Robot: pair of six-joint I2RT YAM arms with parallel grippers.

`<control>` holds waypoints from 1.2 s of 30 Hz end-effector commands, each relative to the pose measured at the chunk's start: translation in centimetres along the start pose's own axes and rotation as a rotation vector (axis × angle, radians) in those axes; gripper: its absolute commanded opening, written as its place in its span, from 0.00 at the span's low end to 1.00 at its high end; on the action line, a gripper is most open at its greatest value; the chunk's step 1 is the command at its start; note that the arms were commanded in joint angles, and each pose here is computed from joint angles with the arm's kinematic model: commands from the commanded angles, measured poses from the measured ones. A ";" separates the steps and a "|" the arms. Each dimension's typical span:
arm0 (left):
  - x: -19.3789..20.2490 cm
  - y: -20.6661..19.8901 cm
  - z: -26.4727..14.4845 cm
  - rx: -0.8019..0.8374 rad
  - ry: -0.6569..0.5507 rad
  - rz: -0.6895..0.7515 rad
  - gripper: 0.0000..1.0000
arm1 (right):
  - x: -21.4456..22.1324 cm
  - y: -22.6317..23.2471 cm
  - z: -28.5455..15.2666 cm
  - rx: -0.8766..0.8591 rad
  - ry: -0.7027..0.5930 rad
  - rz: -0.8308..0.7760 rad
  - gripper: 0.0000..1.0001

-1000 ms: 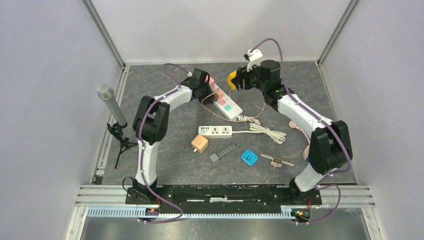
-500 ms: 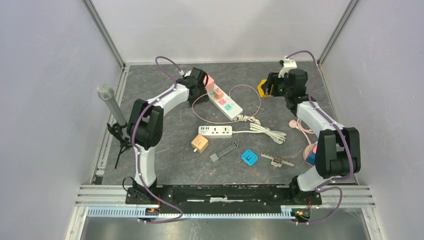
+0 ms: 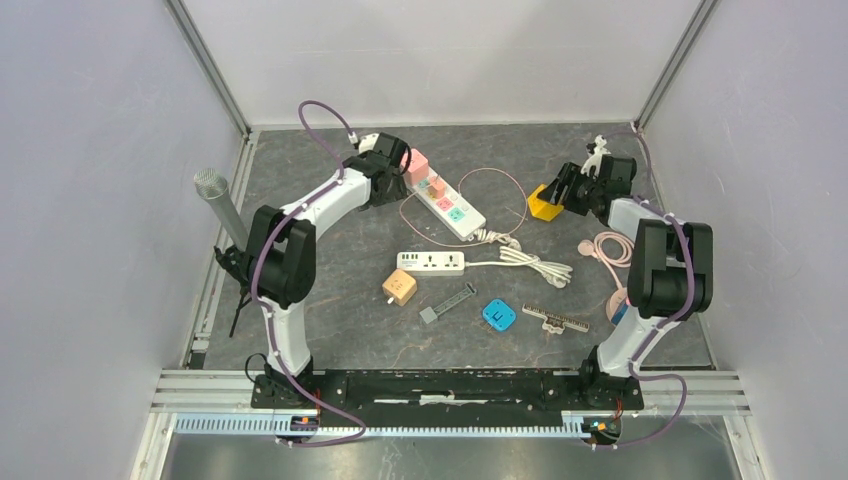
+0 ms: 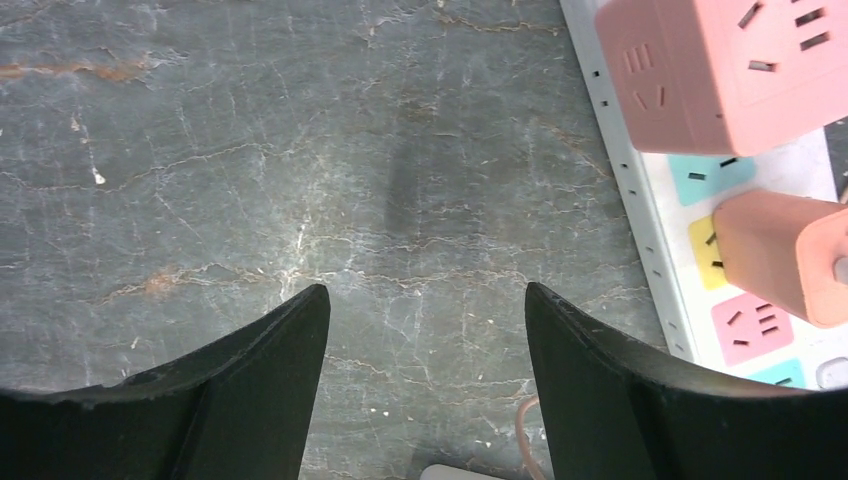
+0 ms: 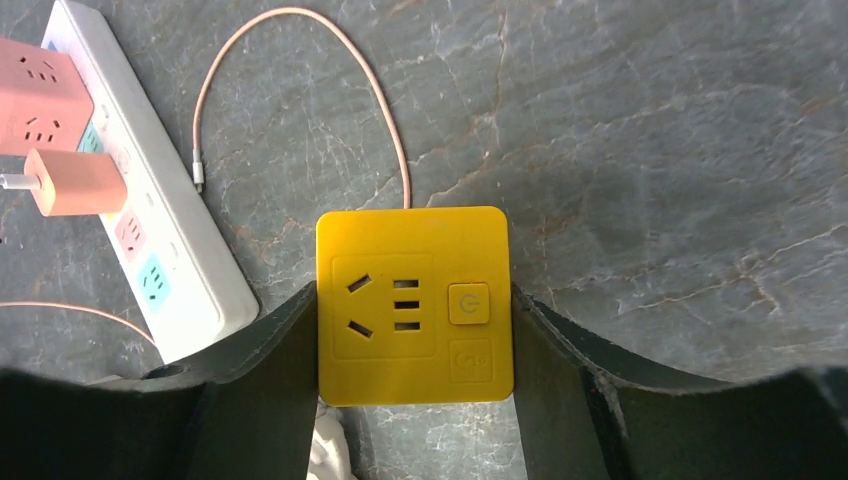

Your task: Pull the plug off the socket

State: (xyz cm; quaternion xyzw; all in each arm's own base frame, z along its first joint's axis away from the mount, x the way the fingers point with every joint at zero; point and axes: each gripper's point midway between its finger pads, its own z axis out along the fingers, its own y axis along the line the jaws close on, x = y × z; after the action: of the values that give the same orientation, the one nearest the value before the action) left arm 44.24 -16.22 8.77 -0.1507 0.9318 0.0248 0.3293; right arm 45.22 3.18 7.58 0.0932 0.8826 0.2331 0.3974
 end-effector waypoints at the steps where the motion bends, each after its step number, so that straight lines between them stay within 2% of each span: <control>1: -2.5 1.4 -2.4 -0.032 -0.088 0.005 0.79 | -1.2 0.4 -0.2 -0.036 -0.021 0.026 0.22; 5: -4.6 2.9 -4.8 -0.047 -0.199 -0.034 0.81 | -1.4 -2.0 -0.4 0.025 -0.027 0.042 0.56; 7: -5.7 3.4 -6.1 -0.040 -0.253 -0.053 0.86 | -1.6 -2.4 -0.7 0.045 -0.035 0.034 0.69; 14: -8.3 3.8 -9.1 -0.015 -0.341 -0.077 1.00 | -4.0 -2.1 -1.8 0.068 -0.094 -0.038 0.88; 19: -9.0 4.1 -10.3 -0.013 -0.355 -0.073 1.00 | -6.0 -2.3 -4.1 0.160 -0.171 -0.092 0.90; 22: -9.1 4.7 -10.7 -0.021 -0.348 -0.072 1.00 | -6.9 -0.4 -5.3 0.140 -0.212 -0.160 0.89; 26: -8.8 4.9 -11.3 0.005 -0.333 -0.083 1.00 | -6.8 4.1 -5.5 0.054 -0.230 -0.282 0.89; 30: -7.6 4.1 -11.1 0.070 -0.282 -0.107 1.00 | -4.7 11.2 -4.5 -0.098 -0.238 -0.427 0.88; 36: -5.6 1.4 -10.6 0.214 -0.177 -0.119 1.00 | -1.2 19.7 -1.7 -0.277 -0.254 -0.479 0.87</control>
State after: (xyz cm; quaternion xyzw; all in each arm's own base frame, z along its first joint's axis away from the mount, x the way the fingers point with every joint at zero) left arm 41.85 -12.75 20.07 -0.1673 0.8832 -0.0126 0.4381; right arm 43.50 15.23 17.43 -0.1164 0.8188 0.2129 0.5203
